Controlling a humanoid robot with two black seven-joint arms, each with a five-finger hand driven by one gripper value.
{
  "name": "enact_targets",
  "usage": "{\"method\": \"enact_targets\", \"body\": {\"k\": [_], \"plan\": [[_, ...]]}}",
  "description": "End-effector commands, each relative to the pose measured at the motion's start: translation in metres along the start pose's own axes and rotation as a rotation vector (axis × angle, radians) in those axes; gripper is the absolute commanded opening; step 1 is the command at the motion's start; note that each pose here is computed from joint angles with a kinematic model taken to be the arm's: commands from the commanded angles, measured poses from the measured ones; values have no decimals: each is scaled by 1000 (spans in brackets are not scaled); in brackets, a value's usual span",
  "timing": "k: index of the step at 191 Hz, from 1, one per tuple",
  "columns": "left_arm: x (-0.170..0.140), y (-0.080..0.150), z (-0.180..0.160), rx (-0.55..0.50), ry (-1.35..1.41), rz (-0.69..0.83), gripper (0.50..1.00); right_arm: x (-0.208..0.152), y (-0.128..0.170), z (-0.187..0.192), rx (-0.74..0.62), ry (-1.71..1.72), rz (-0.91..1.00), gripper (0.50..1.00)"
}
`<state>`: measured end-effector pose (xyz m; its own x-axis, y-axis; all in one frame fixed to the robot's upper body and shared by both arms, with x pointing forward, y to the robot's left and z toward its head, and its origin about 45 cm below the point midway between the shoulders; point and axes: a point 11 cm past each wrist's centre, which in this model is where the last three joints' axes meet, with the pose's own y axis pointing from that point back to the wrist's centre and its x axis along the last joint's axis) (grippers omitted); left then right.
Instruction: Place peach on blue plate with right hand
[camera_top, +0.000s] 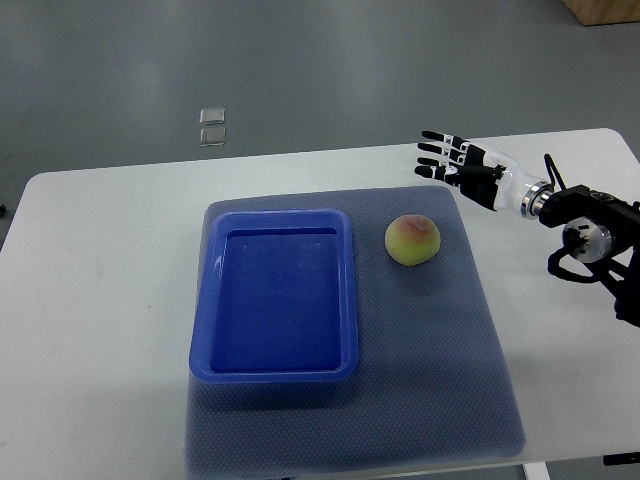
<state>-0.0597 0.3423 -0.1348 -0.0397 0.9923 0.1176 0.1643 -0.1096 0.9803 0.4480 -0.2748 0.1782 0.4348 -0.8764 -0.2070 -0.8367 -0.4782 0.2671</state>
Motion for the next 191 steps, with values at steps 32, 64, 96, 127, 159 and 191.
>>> {"method": "enact_targets", "body": {"k": [32,64,96,127,159,191], "plan": [[0,0,0,0,-1,-1,1000,-13,0,-15,-11,301,-115,930],[0,0,0,0,-1,-1,1000,-19,-5,-25,-28,495,-151,928],[0,0,0,0,-1,-1,1000,-28,-3,-25,-29,701,-225,928],[0,0,0,0,-1,-1,1000,-26,5,-16,-95,883,-287,928],[0,0,0,0,-1,-1,1000,-39,-1,-18,-158,1055,-374,928],[0,0,0,0,-1,-1,1000,-41,-3,-11,-197,1104,-401,928]]}}
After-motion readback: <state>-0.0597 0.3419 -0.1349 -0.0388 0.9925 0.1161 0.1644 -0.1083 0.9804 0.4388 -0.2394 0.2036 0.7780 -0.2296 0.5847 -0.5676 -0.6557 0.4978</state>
